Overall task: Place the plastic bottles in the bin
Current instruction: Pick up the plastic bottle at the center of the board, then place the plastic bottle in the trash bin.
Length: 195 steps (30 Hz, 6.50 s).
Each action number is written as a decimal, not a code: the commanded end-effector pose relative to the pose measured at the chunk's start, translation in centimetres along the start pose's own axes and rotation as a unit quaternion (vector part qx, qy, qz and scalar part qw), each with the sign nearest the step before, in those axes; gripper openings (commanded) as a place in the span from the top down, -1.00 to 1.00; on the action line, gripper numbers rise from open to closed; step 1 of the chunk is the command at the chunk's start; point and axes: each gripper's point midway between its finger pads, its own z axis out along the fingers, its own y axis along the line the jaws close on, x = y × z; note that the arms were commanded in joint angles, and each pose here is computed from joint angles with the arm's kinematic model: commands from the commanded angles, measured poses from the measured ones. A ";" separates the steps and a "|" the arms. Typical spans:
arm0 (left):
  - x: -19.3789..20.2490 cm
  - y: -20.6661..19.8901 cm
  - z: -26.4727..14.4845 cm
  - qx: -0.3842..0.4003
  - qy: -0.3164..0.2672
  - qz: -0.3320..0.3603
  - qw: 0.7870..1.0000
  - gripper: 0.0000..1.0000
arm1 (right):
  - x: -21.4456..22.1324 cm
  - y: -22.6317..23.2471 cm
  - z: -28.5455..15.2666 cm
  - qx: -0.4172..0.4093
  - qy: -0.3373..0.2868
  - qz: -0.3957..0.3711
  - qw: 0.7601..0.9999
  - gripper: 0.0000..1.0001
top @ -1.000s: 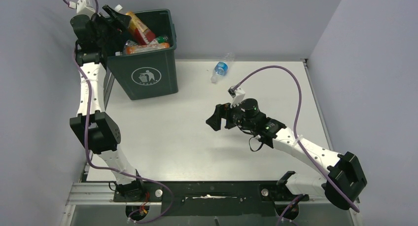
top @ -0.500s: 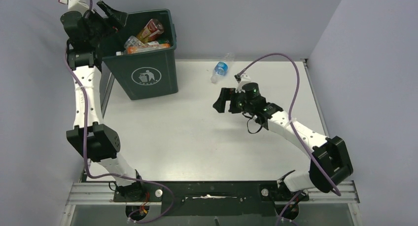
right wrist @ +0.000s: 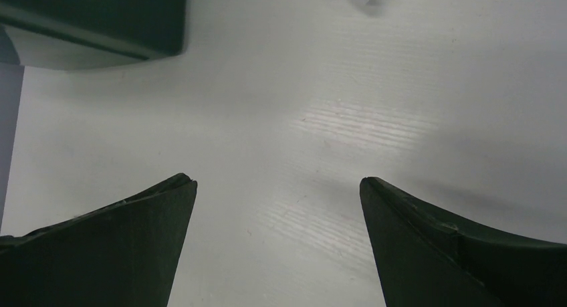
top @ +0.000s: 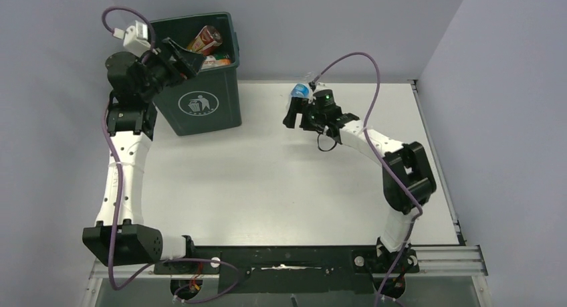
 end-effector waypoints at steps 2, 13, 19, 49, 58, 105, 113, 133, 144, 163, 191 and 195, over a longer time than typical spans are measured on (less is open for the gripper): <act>2.5 -2.5 -1.5 0.025 0.016 0.017 0.999 -0.70 | -3.6 -1.0 4.1 0.034 -0.045 0.033 0.998 -0.95; 5.3 -2.3 -3.1 0.028 0.049 0.009 0.998 -0.70 | -5.5 -3.3 11.0 0.088 -0.094 0.121 0.984 -0.85; 6.1 -2.1 -3.3 0.027 0.059 0.009 0.998 -0.70 | -6.5 -3.7 13.7 0.079 -0.130 0.183 0.971 -0.73; 9.1 -0.8 -3.2 0.029 0.088 -0.011 0.996 -0.70 | -4.0 -7.1 17.1 0.070 -0.140 0.300 0.941 0.40; 9.8 -1.5 -3.7 0.044 0.107 -0.012 0.993 -0.70 | -3.1 -6.7 12.4 0.063 -0.140 0.261 0.953 0.56; 24.2 -8.1 -2.5 0.122 0.243 -0.108 0.956 -0.71 | 10.2 3.6 -11.9 -0.035 -0.061 -0.025 0.997 0.57; 25.9 -8.0 -2.5 0.108 0.261 -0.103 0.954 -0.71 | 8.5 7.5 -12.8 -0.060 -0.079 -0.063 0.993 0.56; 26.1 -9.3 -2.4 0.098 0.248 -0.077 0.961 -0.23 | 8.7 14.7 -14.6 -0.106 -0.077 -0.114 0.985 0.50; 23.7 -9.2 -1.5 0.092 0.228 -0.048 0.968 0.13 | 7.7 14.9 -15.4 -0.093 -0.086 -0.114 0.985 -0.42; -1.1 -4.5 3.9 0.073 -0.005 -0.019 0.997 0.14 | 8.6 11.4 -17.6 -0.058 -0.097 -0.091 0.989 -0.96; -15.5 9.5 10.2 -0.075 -0.302 0.141 0.940 0.14 | 10.8 7.3 -18.9 -0.005 -0.075 -0.053 0.996 -0.96; -14.8 11.8 10.9 -0.107 -0.304 0.155 0.934 0.14 | 10.7 7.0 -19.1 0.003 -0.073 -0.053 0.996 -0.96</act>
